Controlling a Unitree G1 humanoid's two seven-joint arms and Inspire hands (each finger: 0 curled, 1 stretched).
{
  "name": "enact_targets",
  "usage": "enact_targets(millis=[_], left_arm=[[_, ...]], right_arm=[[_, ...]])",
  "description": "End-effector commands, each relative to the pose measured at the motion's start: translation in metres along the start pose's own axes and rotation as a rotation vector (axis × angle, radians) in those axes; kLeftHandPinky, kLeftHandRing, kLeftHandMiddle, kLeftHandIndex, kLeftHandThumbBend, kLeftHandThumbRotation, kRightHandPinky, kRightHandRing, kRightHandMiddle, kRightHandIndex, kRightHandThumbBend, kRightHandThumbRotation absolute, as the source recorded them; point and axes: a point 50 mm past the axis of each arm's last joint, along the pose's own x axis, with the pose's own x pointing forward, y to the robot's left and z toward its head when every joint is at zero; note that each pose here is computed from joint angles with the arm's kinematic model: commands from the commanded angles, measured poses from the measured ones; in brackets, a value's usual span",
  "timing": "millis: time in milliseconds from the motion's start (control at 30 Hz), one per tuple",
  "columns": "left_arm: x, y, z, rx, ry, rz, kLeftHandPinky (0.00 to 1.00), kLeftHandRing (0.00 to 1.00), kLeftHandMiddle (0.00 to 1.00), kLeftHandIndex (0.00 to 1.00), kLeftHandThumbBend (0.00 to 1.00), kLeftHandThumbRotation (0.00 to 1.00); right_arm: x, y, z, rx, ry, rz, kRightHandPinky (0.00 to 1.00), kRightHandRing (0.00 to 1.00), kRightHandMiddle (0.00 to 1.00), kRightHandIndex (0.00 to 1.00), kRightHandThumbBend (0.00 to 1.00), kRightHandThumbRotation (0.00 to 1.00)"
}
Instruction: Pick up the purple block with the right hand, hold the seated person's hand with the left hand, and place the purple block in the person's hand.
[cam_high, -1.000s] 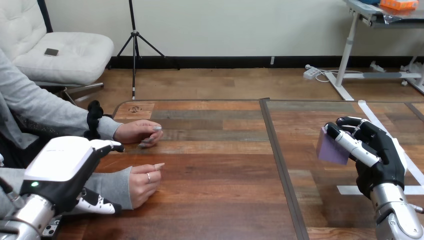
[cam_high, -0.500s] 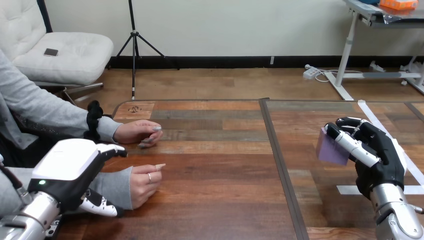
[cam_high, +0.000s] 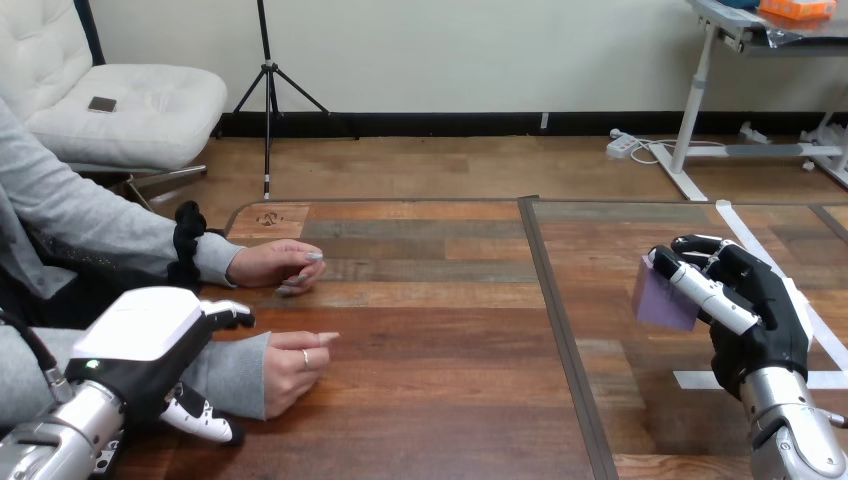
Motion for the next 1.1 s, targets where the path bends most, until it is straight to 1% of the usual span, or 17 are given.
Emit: enact_targets(millis=[0,267,300,500,600,667,800,900,933,1067], left_arm=[[0.014,0.021,0.0,0.035,-0.014,0.032,0.77,0.79,0.8,0.79,1.0,0.22],[0.02,0.019,-0.002,0.047,-0.013,0.003,0.76,0.77,0.78,0.77,1.0,0.22],[0.021,0.018,-0.003,0.039,-0.005,-0.007,0.76,0.77,0.78,0.77,1.0,0.21],[0.026,0.018,-0.004,0.002,0.021,-0.049,0.74,0.78,0.78,0.77,1.0,0.16],[0.028,0.018,-0.004,-0.016,0.029,-0.066,0.72,0.78,0.79,0.77,1.0,0.12],[0.029,0.018,-0.004,-0.022,0.032,-0.07,0.68,0.76,0.78,0.76,1.0,0.08],[0.032,0.018,-0.004,-0.033,0.046,-0.074,0.63,0.74,0.76,0.75,1.0,0.04],[0.034,0.018,-0.004,-0.044,0.059,-0.082,0.6,0.71,0.74,0.73,0.99,0.02],[0.034,0.018,-0.004,-0.047,0.063,-0.086,0.57,0.68,0.71,0.7,0.97,0.01],[0.037,0.016,-0.005,-0.043,0.082,-0.108,0.53,0.63,0.66,0.66,0.94,0.0]], right_arm=[[0.015,0.013,0.03,0.021,-0.129,0.04,0.33,0.38,0.45,0.45,0.77,0.0],[0.015,0.013,0.03,0.02,-0.132,0.043,0.33,0.38,0.44,0.45,0.77,0.0],[0.016,0.013,0.03,0.025,-0.13,0.042,0.33,0.38,0.44,0.45,0.77,0.0],[0.016,0.013,0.031,0.029,-0.126,0.037,0.33,0.38,0.44,0.45,0.78,0.0],[0.016,0.013,0.031,0.027,-0.126,0.038,0.33,0.38,0.44,0.45,0.78,0.0],[0.016,0.013,0.031,0.023,-0.129,0.037,0.33,0.38,0.44,0.45,0.78,0.0],[0.016,0.013,0.031,0.016,-0.13,0.037,0.34,0.38,0.44,0.45,0.79,0.0],[0.016,0.014,0.032,0.016,-0.132,0.038,0.34,0.38,0.44,0.45,0.78,0.0],[0.016,0.014,0.032,0.017,-0.131,0.036,0.34,0.38,0.44,0.45,0.77,0.0],[0.016,0.014,0.031,0.024,-0.13,0.033,0.34,0.38,0.44,0.45,0.77,0.0]])
